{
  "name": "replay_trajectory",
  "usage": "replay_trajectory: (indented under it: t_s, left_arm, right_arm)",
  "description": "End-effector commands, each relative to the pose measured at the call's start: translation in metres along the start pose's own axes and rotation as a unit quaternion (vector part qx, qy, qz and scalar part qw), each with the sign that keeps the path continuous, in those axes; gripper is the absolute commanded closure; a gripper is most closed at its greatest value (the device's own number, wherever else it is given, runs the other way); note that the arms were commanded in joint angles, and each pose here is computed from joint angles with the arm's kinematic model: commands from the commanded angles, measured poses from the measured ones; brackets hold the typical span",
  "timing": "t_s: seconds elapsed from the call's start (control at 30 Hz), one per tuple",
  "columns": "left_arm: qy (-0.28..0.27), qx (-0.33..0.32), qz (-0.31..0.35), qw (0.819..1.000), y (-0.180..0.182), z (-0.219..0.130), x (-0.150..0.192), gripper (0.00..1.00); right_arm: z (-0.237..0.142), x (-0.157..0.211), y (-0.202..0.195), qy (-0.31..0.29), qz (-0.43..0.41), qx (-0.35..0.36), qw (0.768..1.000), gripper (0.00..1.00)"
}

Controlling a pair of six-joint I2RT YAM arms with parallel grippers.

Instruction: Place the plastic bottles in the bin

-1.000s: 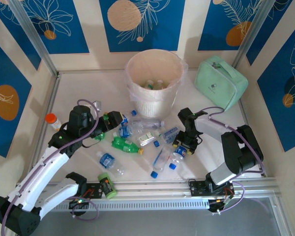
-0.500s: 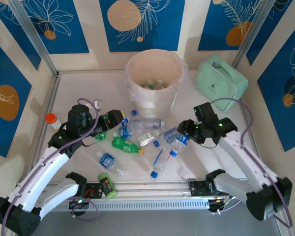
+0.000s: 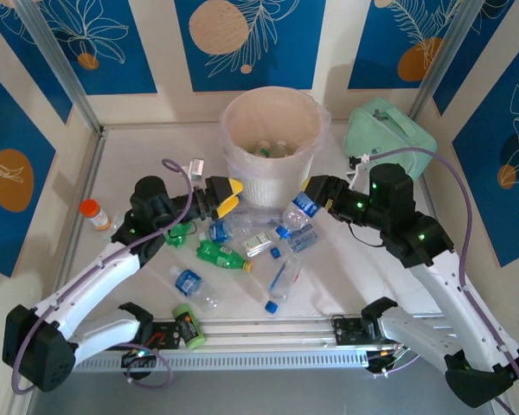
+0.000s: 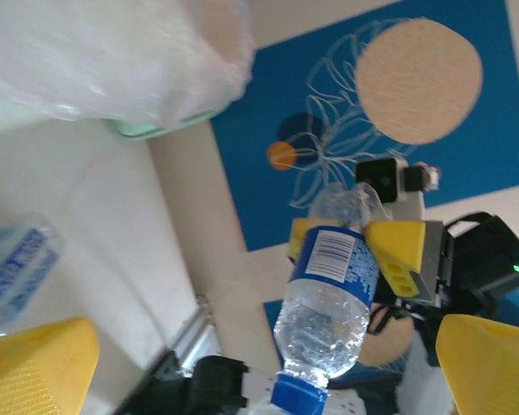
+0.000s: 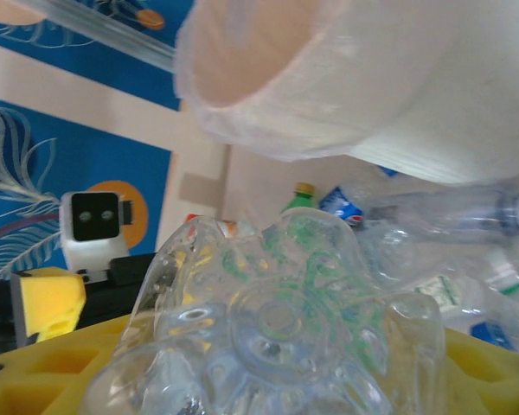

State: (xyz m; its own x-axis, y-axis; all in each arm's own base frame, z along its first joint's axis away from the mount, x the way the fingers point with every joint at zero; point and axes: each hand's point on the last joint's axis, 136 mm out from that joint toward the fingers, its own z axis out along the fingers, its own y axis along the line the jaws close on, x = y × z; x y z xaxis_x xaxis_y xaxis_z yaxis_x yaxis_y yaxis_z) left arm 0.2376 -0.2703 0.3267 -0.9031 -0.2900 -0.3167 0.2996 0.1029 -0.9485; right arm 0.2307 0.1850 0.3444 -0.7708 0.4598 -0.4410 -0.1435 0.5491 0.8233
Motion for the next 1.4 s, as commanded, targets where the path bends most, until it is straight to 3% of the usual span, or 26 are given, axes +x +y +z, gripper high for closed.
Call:
replay_trajectory:
  t_s: [0.0,0.33,0.73,0.93,1.07,1.23,1.37]
  left_arm:
    - [0.025,0.101,0.02,0.994,-0.053,0.014,0.004,0.0]
    - [0.043,0.203,-0.018,0.978,-0.071,0.046,-0.001,0.0]
    - [0.021,0.163,-0.001,0.986,-0.067,0.041,0.009,0.0]
    - [0.01,0.165,0.003,0.986,-0.062,0.042,0.006,0.11]
    - [0.017,0.188,-0.002,0.982,-0.066,0.042,0.007,0.28]
    - [0.034,0.185,0.012,0.982,-0.066,0.042,0.017,0.31]
    - [0.041,0.166,0.024,0.985,-0.063,0.044,0.022,0.4]
  right_arm:
    - [-0.007,-0.012,0.04,-0.021,-0.004,-0.081,0.996,0.51]
    - [0.02,-0.03,0.055,-0.031,0.019,-0.135,0.99,0.52]
    - [0.039,-0.046,0.063,-0.037,0.023,-0.141,0.989,0.51]
    - [0.033,-0.059,0.054,-0.073,0.039,-0.139,0.987,0.52]
    - [0.034,-0.059,0.054,-0.072,0.04,-0.141,0.987,0.51]
    - [0.033,-0.061,0.055,-0.078,0.039,-0.14,0.986,0.51]
    - [0.031,-0.062,0.055,-0.084,0.038,-0.139,0.986,0.51]
